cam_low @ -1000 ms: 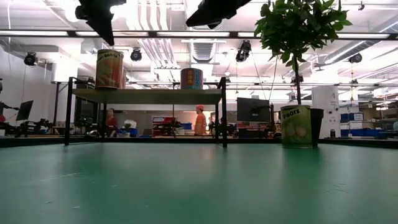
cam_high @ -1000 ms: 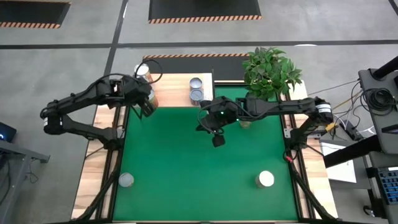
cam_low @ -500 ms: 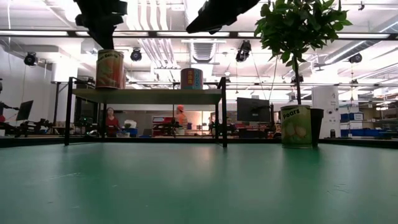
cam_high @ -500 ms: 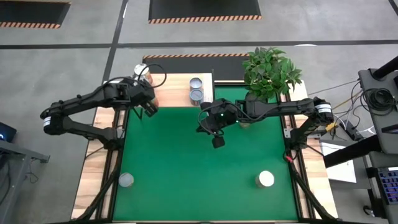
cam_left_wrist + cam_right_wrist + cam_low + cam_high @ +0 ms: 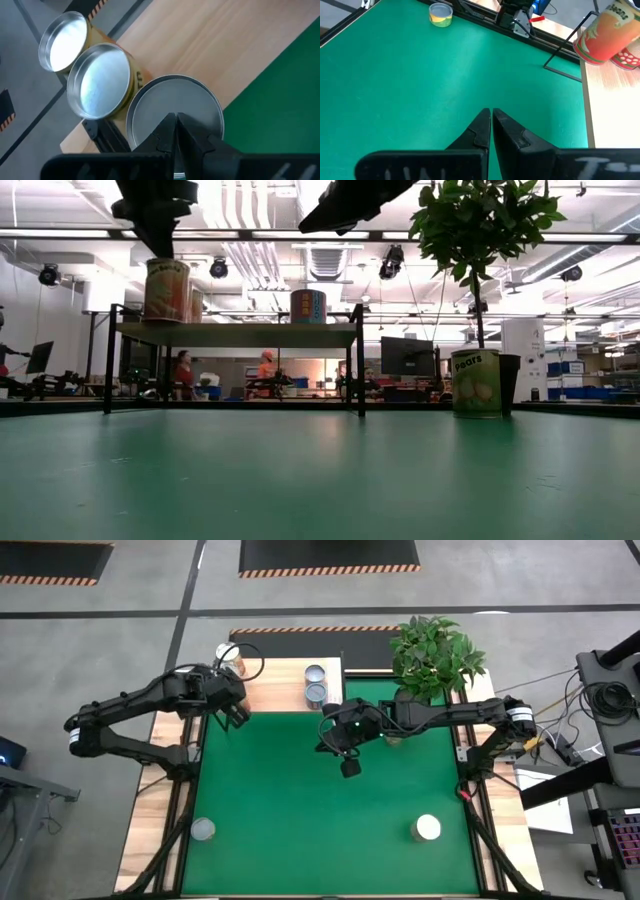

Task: Pick and place cans onto a shelf
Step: Put the orange can on the shelf aligned with the other orange can

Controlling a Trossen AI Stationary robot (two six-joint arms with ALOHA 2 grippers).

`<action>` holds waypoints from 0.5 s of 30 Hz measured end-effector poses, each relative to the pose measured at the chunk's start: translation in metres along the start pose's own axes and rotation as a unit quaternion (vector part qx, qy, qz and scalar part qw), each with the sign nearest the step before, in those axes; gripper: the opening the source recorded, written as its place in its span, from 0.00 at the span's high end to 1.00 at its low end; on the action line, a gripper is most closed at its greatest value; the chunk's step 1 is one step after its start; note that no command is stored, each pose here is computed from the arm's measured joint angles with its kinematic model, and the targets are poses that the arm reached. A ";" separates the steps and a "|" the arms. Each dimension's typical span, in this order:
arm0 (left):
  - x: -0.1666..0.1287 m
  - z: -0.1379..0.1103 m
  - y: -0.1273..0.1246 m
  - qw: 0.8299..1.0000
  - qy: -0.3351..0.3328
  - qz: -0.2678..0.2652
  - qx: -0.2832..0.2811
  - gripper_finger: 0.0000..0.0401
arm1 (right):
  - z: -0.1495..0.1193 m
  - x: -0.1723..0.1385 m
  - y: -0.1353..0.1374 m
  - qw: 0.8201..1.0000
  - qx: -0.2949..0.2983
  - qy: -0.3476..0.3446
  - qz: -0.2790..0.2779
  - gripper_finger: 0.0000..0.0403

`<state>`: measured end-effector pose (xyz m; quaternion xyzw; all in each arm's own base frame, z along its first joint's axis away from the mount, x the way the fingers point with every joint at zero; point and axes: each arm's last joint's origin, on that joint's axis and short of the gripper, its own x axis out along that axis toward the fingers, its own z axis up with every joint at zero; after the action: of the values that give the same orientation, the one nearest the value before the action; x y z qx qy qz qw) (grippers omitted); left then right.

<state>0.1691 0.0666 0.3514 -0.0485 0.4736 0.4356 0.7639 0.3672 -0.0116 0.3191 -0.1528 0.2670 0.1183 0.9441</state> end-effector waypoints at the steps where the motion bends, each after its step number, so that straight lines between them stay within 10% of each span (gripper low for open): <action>1: -0.001 -0.001 0.001 1.000 0.003 0.001 0.000 1.00 | 0.000 0.000 0.000 1.000 0.000 0.000 0.000 0.98; 15: 0.000 -0.005 0.003 1.000 0.014 0.025 0.003 1.00 | 0.000 0.000 0.000 1.000 0.006 0.000 0.000 0.98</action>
<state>0.1633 0.0660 0.3497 -0.0404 0.4868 0.4525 0.7461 0.3672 -0.0115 0.3191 -0.1468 0.2677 0.1167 0.9451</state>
